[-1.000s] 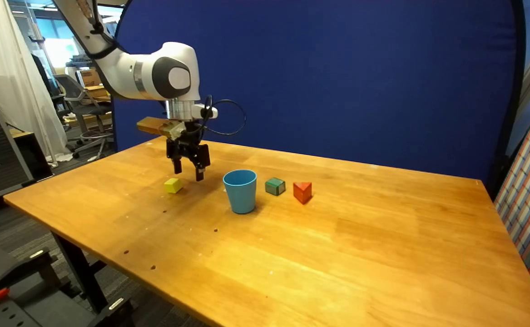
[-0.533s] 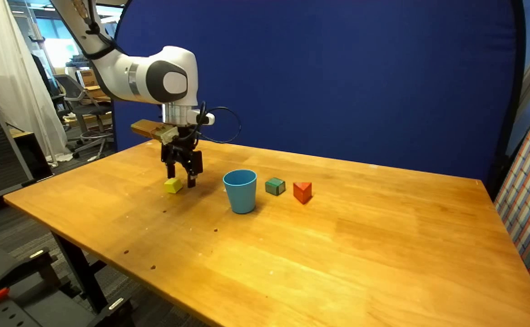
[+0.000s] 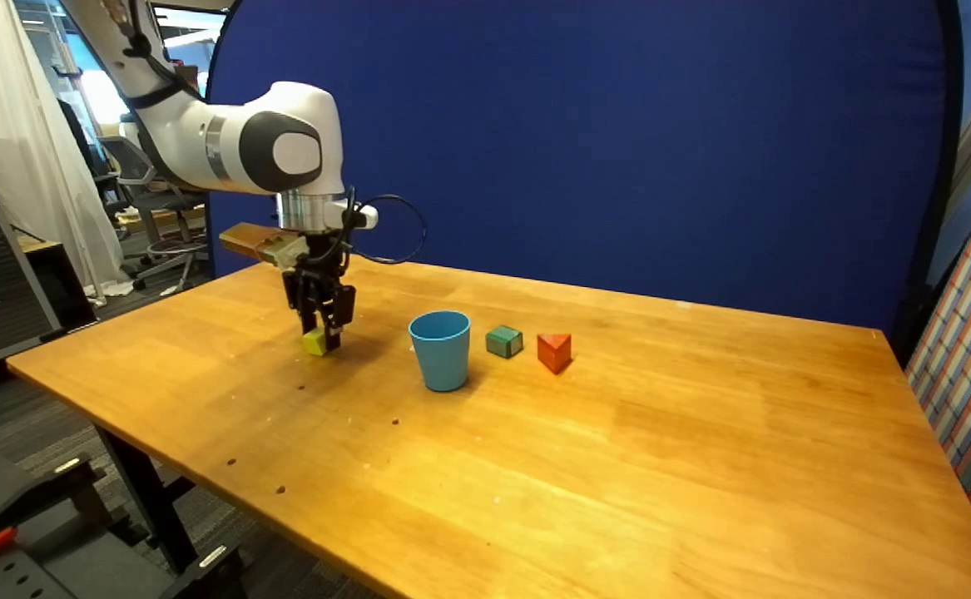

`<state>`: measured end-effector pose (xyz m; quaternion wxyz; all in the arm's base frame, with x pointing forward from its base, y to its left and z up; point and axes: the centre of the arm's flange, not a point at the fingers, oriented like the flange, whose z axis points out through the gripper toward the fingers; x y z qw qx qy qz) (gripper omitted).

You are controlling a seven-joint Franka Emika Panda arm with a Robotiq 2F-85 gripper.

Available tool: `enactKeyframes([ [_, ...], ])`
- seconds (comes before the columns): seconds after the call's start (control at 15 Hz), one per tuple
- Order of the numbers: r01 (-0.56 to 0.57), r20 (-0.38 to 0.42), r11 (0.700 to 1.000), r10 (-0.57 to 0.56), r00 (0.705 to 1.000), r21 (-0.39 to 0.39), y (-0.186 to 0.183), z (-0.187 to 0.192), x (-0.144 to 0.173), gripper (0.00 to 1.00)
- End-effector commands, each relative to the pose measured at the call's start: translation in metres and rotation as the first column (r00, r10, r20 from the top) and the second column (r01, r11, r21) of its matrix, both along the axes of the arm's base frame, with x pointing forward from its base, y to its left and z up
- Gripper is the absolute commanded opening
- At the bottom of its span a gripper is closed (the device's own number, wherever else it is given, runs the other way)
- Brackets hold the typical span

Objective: Put the yellow block in the blue cup

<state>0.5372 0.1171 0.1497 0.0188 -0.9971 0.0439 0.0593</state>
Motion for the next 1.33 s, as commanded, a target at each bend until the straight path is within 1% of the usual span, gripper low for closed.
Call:
enactKeyframes([
  [0.0, 0.02, 0.068, 1.0, -0.018, 0.998, -0.021, -0.009, 0.018, -0.013, 0.25],
  [0.13, 0.063, 0.111, 0.998, -0.059, 0.992, -0.029, -0.023, 0.038, -0.015, 0.12],
  [0.2, 0.091, 0.142, 0.995, -0.085, 0.986, -0.036, -0.032, 0.051, -0.016, 0.14],
  [0.33, 0.17, 0.214, 0.984, -0.155, 0.965, -0.055, -0.057, 0.084, -0.018, 0.14],
  [0.47, 0.248, 0.28, 0.966, -0.22, 0.935, -0.068, -0.085, 0.119, -0.021, 0.14],
  [0.6, 0.312, 0.327, 0.946, -0.268, 0.906, -0.087, -0.11, 0.145, -0.025, 0.14],
  [0.73, 0.366, 0.363, 0.925, -0.307, 0.88, -0.104, -0.131, 0.161, -0.031, 0.14],
  [0.87, 0.409, 0.379, 0.904, -0.338, 0.861, -0.123, -0.146, 0.163, -0.037, 0.14],
  [1.0, 0.434, 0.379, 0.89, -0.358, 0.853, -0.137, -0.155, 0.158, -0.041, 0.14],
  [1.2, 0.457, 0.353, 0.877, -0.385, 0.853, -0.147, -0.164, 0.14, -0.042, 0.15],
  [1.27, 0.463, 0.336, 0.875, -0.397, 0.854, -0.14, -0.165, 0.136, -0.042, 0.61],
])
